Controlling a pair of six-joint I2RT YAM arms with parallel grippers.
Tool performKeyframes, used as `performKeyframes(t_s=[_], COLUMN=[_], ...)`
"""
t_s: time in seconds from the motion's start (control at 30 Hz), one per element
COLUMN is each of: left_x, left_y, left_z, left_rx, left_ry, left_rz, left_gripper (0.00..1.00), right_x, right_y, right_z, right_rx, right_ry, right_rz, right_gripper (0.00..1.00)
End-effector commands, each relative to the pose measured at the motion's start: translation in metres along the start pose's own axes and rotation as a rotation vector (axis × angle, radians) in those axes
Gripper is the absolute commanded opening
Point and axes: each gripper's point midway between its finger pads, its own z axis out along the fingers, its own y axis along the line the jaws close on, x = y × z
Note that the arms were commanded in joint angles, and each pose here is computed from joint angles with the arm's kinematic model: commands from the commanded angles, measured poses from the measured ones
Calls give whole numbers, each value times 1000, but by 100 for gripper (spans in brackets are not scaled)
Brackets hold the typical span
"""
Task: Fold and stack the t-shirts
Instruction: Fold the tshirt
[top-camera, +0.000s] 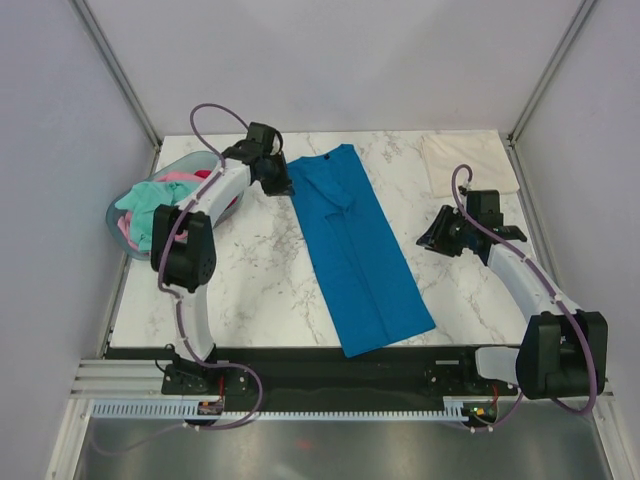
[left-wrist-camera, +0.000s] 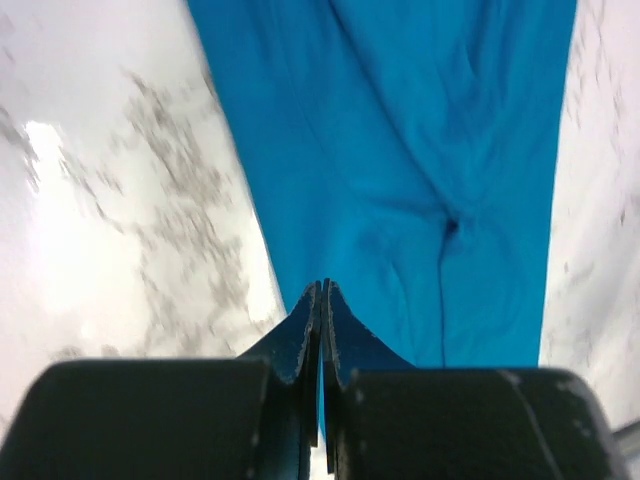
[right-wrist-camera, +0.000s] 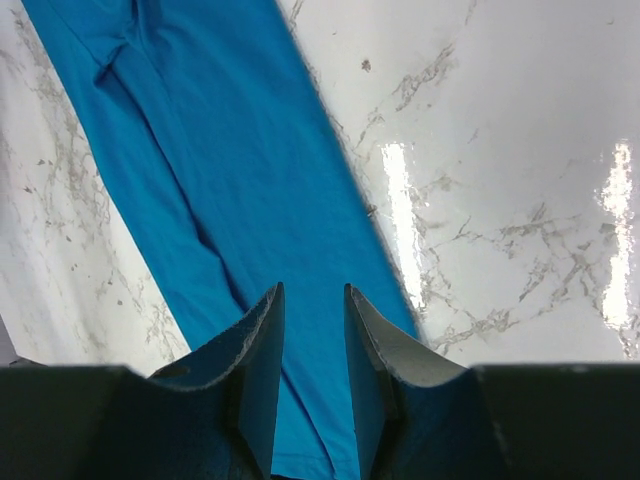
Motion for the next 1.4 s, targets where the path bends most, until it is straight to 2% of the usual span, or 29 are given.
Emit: performKeyframes(t_s=[0.0, 0.03, 0.13, 0.37, 0.67, 0.8, 1.03, 1.23, 1.37], left_x=[-16, -30, -38, -41, -46, -49, -80, -104, -117], left_y=[3, -5, -3, 6, 30, 31, 31, 8, -15], left_z=[28, 28, 48, 90, 115, 129, 143, 151, 128], left_rx=[20, 39, 30, 13, -20, 52, 86, 283, 389], left_ry=[22, -7, -7, 10, 17, 50, -21, -75, -95], left_rz=[39, 47, 38, 26, 6, -50, -78, -136, -114], left_gripper=[2, 2, 2, 2, 2, 2, 2, 2, 2], right_x=[-14, -16, -26, -44, -52, -55, -65, -62, -55], right_y=[21, 23, 30, 44, 40, 39, 43, 42, 35], right_z=[-7, -9, -14, -22, -16, -11, -7, -5, 0], right_rx=[-68, -73, -83, -97, -65, -52, -56, -59, -42], right_ry=[-60, -67, -91, -136, -141, -135, -136, -127, -108], right_rz=[-18, -16, -18, -35, -40, -39, -40, -45, -54], right_gripper=[38, 38, 39, 39, 39, 38, 38, 39, 40])
